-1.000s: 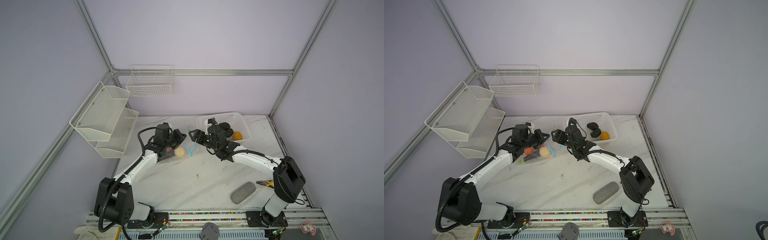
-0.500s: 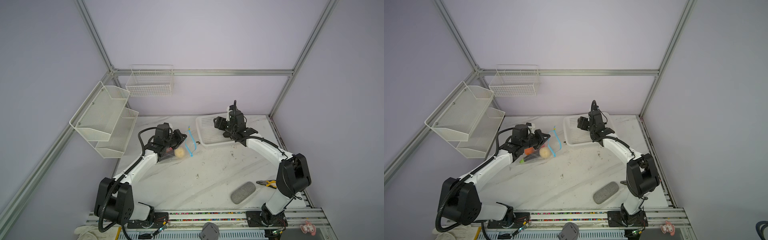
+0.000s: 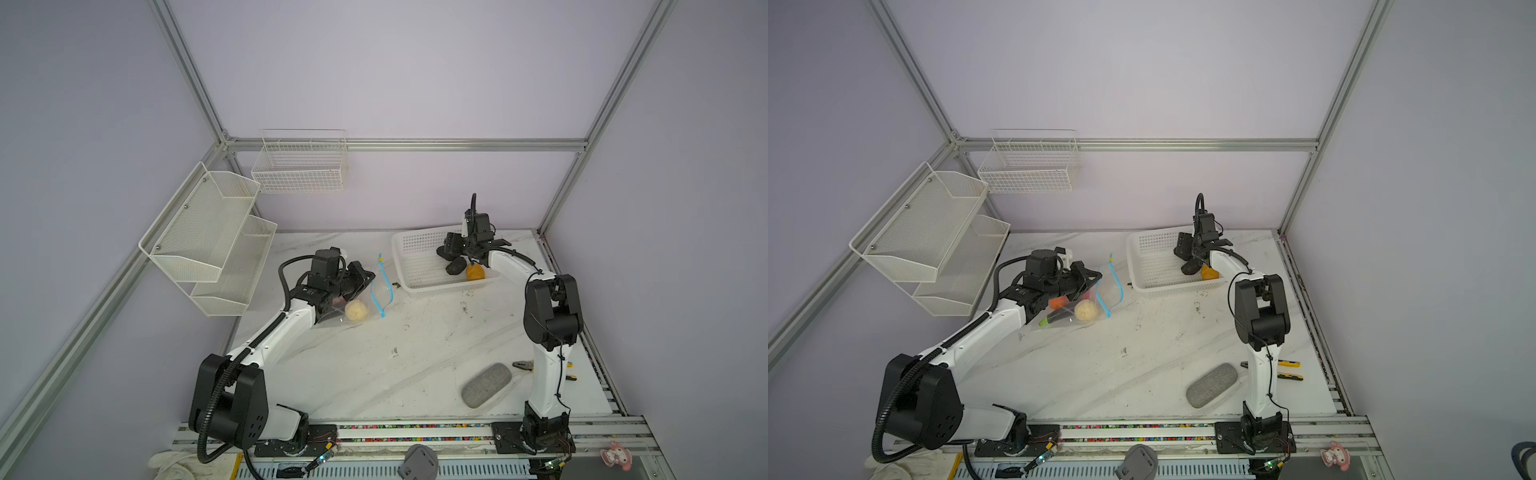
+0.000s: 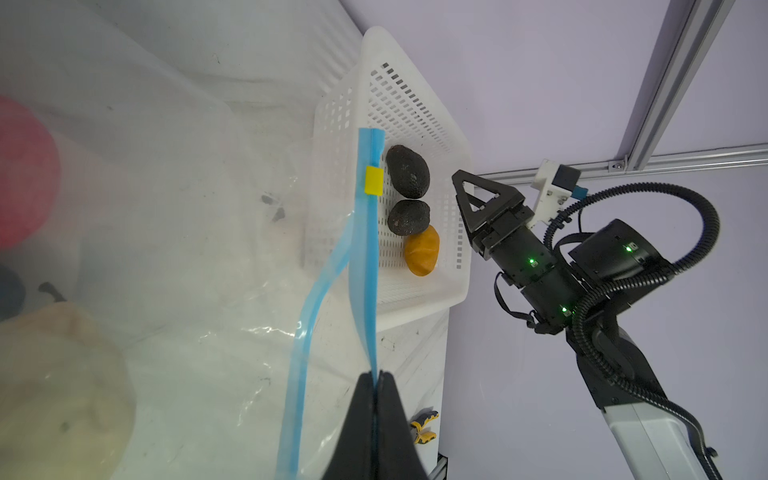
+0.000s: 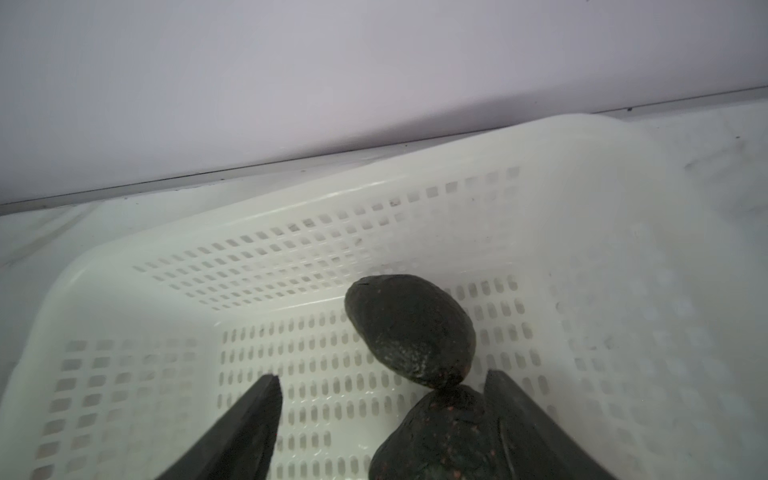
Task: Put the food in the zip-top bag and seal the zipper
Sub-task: 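Raise the right gripper out of the bag and move it over the basket, then lower the right gripper into the basket and close on a dark eggplant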
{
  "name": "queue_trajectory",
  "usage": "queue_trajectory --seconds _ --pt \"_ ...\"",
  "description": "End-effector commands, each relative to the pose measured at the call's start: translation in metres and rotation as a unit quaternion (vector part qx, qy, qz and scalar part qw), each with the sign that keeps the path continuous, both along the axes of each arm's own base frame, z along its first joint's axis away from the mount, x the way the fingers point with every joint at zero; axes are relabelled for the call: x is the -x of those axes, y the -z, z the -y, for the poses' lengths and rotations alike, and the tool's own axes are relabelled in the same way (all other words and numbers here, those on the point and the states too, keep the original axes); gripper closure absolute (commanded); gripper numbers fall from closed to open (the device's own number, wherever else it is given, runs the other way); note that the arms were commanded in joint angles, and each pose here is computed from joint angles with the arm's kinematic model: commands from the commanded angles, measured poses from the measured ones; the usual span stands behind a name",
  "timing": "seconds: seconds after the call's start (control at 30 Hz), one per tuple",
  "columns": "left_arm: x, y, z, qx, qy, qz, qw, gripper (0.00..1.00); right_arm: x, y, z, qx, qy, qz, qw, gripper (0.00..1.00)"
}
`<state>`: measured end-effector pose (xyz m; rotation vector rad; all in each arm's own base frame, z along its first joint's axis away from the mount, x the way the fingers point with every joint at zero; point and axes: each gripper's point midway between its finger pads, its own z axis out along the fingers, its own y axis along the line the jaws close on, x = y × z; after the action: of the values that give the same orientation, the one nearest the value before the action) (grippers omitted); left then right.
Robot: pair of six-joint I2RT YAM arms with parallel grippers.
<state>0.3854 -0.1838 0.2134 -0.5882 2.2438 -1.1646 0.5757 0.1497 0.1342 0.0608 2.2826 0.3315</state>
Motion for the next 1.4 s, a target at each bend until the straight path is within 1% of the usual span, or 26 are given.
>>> queue_trajectory --seconds 0.0,0.1,0.2,0.3,0.47,0.5,0.53,0.63,0.8,1.07,1.37 --pt "-0.011 -0.045 0.007 0.01 0.019 0.056 0.998 1.0 -0.007 0.006 0.005 0.005 -0.011 -0.009 1.0 0.18" --pt "-0.012 -0.045 0.008 0.011 0.02 0.056 0.998 1.0 -0.014 0.015 0.007 0.006 -0.013 -0.012 1.0 0.14" --pt "-0.011 -0.045 0.008 0.012 0.021 0.057 0.998 1.0 -0.019 0.023 0.0 -0.004 -0.03 -0.017 0.999 0.12" --pt "-0.011 -0.047 0.009 0.013 0.022 0.059 0.998 1.0 -0.021 0.035 -0.01 -0.021 -0.05 -0.036 0.998 0.11" --pt "-0.012 -0.049 0.009 0.013 0.021 0.062 0.998 1.0 -0.022 0.054 -0.015 -0.022 -0.059 -0.058 0.996 0.11" --pt "-0.012 -0.048 0.008 0.013 0.021 0.061 0.998 1.0 -0.022 0.054 -0.014 -0.022 -0.059 -0.059 0.996 0.11" --pt "-0.016 -0.035 0.01 0.009 0.021 0.045 0.999 1.0 -0.022 0.055 -0.014 -0.019 -0.061 -0.061 0.996 0.11" --pt "-0.017 -0.032 0.01 0.009 0.022 0.042 0.999 1.0 -0.019 0.054 -0.015 -0.021 -0.065 -0.061 0.996 0.13" --pt "-0.018 -0.032 0.011 0.011 0.022 0.041 0.999 1.0 -0.014 0.051 -0.017 -0.022 -0.071 -0.059 0.996 0.15" --pt "-0.017 -0.034 0.012 0.011 0.023 0.043 0.999 1.0 -0.008 0.041 -0.028 -0.016 -0.085 -0.049 0.995 0.16" --pt "-0.016 -0.03 0.011 0.009 0.021 0.042 0.999 1.0 0.004 0.05 -0.038 0.012 -0.09 -0.057 0.994 0.18"
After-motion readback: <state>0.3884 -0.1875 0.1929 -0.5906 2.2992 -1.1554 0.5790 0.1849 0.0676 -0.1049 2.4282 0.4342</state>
